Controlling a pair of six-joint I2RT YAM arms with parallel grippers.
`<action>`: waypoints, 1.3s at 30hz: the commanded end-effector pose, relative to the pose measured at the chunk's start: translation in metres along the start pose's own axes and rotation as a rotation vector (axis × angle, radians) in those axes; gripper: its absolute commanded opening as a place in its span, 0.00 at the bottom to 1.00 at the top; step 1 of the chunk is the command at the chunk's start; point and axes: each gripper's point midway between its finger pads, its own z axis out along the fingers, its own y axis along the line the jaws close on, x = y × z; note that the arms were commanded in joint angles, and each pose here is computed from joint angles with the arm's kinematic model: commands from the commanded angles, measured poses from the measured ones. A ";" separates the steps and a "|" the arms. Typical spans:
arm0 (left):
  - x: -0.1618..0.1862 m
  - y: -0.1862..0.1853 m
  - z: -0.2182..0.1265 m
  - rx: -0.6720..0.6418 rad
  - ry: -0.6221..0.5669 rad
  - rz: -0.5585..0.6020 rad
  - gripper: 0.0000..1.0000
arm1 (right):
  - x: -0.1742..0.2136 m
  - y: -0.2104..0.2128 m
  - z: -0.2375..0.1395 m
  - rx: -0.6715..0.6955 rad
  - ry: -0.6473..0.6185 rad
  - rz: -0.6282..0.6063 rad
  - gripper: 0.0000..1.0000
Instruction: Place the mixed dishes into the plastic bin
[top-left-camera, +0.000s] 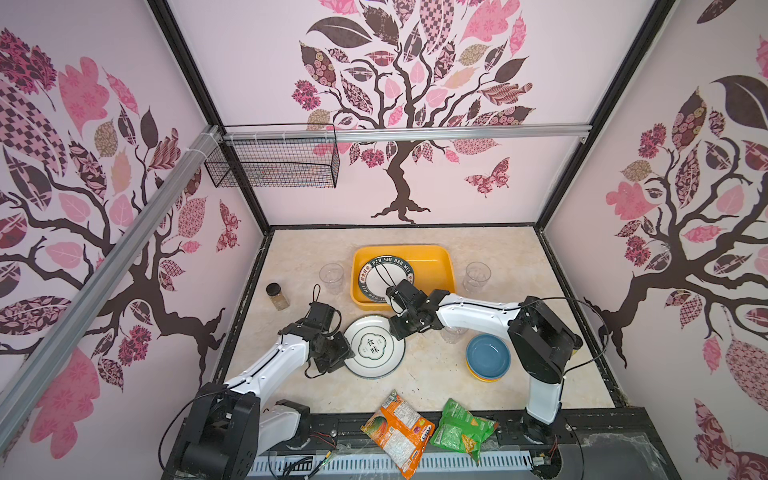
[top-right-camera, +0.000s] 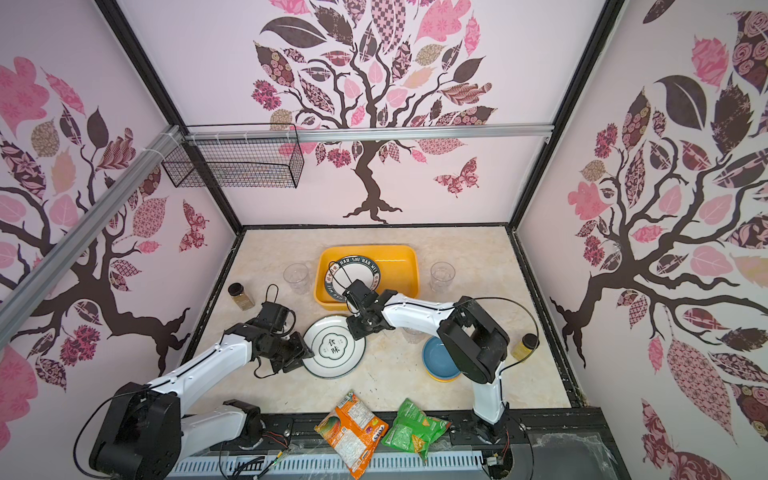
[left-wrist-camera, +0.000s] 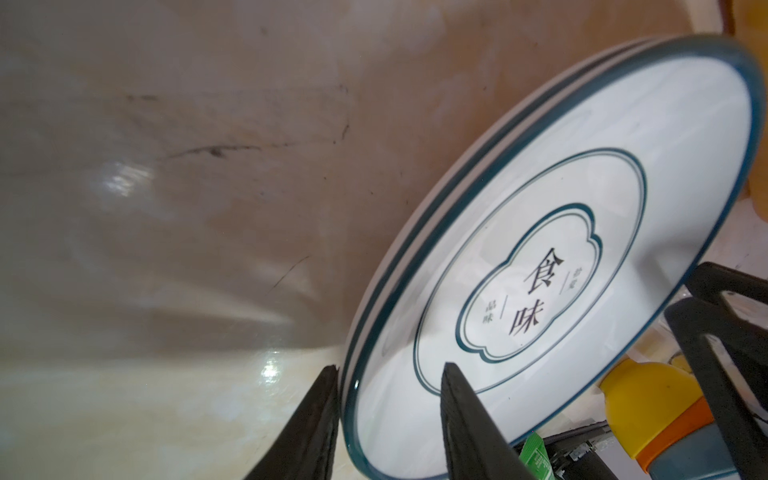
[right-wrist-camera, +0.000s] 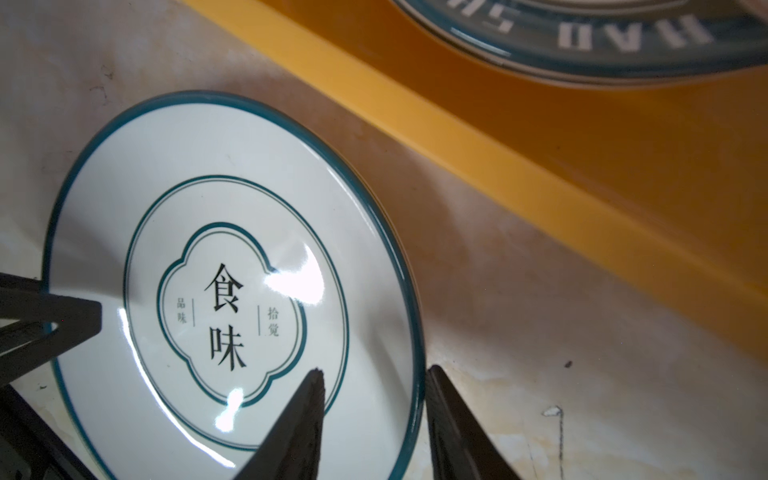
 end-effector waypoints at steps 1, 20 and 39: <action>0.004 0.004 0.005 -0.001 0.016 0.012 0.42 | 0.001 0.004 0.008 0.010 0.026 -0.022 0.43; 0.005 0.004 0.005 0.000 0.014 0.008 0.38 | 0.008 0.011 0.015 -0.012 0.056 -0.048 0.35; 0.008 0.009 -0.002 -0.014 -0.003 -0.007 0.40 | 0.018 0.016 0.024 -0.039 0.095 -0.061 0.25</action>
